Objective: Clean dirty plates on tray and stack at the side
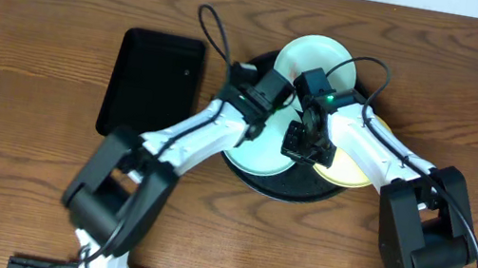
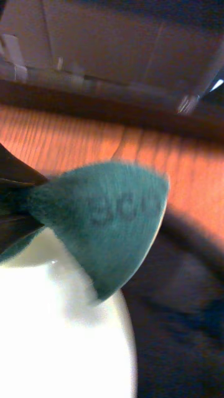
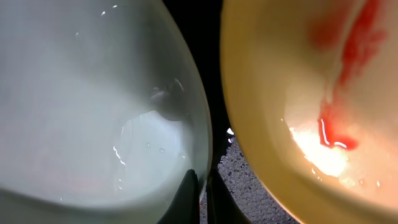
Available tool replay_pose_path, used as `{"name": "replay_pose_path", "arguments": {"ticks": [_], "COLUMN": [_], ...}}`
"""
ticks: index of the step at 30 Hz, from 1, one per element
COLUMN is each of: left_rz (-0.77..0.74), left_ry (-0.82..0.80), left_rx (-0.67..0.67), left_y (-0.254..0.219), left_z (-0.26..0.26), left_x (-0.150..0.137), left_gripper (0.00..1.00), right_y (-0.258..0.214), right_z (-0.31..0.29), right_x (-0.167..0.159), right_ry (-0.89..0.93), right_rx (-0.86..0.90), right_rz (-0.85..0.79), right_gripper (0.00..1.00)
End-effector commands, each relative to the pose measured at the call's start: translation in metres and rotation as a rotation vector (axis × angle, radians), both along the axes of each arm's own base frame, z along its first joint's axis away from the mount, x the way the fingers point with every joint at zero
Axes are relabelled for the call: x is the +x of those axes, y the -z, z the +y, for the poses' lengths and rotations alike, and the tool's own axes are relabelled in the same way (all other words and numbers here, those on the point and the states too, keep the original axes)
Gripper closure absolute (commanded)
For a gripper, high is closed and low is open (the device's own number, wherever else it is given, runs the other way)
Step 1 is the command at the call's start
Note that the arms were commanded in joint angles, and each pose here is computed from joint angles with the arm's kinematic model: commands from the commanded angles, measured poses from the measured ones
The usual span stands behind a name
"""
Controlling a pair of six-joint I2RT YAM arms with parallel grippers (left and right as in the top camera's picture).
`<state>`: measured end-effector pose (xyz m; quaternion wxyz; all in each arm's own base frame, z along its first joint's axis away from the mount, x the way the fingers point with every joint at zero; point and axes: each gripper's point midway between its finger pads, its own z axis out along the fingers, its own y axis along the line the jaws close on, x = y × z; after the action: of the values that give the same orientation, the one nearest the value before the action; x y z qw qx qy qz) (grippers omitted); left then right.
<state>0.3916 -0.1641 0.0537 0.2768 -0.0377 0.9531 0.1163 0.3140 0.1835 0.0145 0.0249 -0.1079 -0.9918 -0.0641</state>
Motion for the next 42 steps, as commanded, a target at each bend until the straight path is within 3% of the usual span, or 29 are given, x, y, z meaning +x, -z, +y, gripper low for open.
{"name": "replay_pose_path", "arguments": {"ticks": [1, 7, 10, 22, 26, 35, 38, 42], "left_rz": [-0.104, 0.051, 0.137, 0.265, 0.245, 0.039, 0.029, 0.006], "left_ry": [-0.025, 0.122, 0.117, 0.067, 0.08, -0.079, -0.093, -0.099], "left_rx": [-0.039, -0.364, -0.484, -0.487, -0.361, 0.18, 0.239, 0.22], "left_y": [-0.046, -0.034, -0.021, 0.048, 0.065, 0.036, 0.03, 0.015], "left_z": [0.012, -0.05, -0.071, -0.08, -0.061, 0.039, 0.049, 0.048], "left_x": [0.009, -0.01, -0.022, -0.026, -0.02, 0.001, 0.0, 0.0], "left_gripper": [0.92, 0.92, 0.92, 0.92, 0.92, 0.92, 0.92, 0.92], "right_y": [0.006, 0.006, 0.006, 0.006, 0.006, 0.006, 0.006, 0.006], "right_z": [-0.004, -0.004, -0.004, 0.001, 0.001, 0.002, 0.002, 0.002], "right_x": [-0.01, -0.01, -0.01, -0.007, -0.008, -0.008, -0.008, -0.008], "right_ry": [-0.045, -0.045, -0.045, -0.045, -0.045, -0.045, -0.045, -0.045], "right_rx": [-0.039, -0.039, -0.039, -0.014, -0.012, -0.012, -0.012, -0.012], "right_rz": [0.024, 0.023, 0.023, 0.015, 0.016, 0.016, 0.016, 0.017], "right_gripper": [0.98, 0.98, 0.98, 0.98, 0.98, 0.98, 0.98, 0.98]}}
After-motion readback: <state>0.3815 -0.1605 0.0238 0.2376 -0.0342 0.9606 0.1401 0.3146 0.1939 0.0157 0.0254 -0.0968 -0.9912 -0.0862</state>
